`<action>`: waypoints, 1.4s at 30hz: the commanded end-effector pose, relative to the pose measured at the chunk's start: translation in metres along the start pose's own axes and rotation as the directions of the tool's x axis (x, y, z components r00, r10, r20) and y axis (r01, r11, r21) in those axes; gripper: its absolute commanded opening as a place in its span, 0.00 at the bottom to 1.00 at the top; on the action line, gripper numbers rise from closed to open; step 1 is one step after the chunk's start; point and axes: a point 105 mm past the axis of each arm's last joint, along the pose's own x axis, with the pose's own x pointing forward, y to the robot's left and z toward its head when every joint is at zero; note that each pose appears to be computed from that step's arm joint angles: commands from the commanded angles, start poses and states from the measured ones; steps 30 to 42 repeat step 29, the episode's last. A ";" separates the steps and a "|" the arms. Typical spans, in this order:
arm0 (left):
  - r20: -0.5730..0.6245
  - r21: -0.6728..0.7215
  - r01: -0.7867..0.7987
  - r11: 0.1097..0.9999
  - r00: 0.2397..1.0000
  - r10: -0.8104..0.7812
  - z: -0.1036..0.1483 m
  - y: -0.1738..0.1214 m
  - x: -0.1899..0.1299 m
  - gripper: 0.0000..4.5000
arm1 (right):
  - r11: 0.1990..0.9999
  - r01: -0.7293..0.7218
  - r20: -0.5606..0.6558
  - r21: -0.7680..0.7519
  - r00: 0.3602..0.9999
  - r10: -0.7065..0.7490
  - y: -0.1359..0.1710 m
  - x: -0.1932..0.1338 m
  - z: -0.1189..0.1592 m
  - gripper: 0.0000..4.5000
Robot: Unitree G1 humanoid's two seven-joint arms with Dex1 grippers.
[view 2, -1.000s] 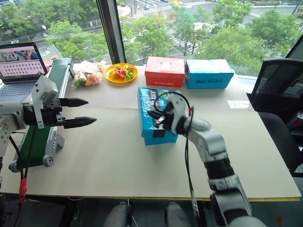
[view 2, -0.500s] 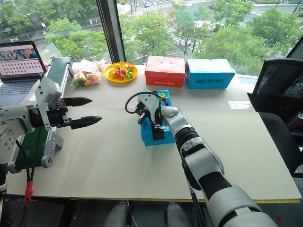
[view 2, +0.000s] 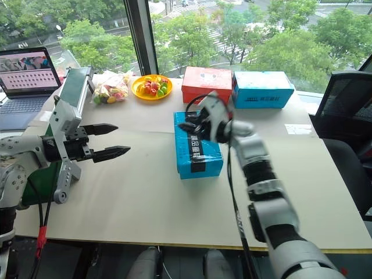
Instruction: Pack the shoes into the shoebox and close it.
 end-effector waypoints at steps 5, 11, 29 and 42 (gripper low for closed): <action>0.141 0.066 -0.207 0.976 0.970 0.196 -0.005 0.012 0.005 1.00 | 0.962 0.269 -0.146 0.052 0.955 -0.259 -0.023 -0.092 -0.039 0.98; 0.247 -0.030 -0.411 0.911 0.880 0.405 -0.028 0.016 0.008 1.00 | 0.781 0.595 -0.171 0.189 0.803 -0.570 -0.046 -0.140 -0.091 0.98; 0.120 -0.104 -0.703 0.703 0.693 0.711 -0.137 -0.027 0.040 1.00 | 0.577 0.808 -0.150 0.117 0.589 -0.794 0.013 -0.148 -0.180 0.98; 0.120 -0.104 -0.703 0.703 0.693 0.711 -0.137 -0.027 0.040 1.00 | 0.577 0.808 -0.150 0.117 0.589 -0.794 0.013 -0.148 -0.180 0.98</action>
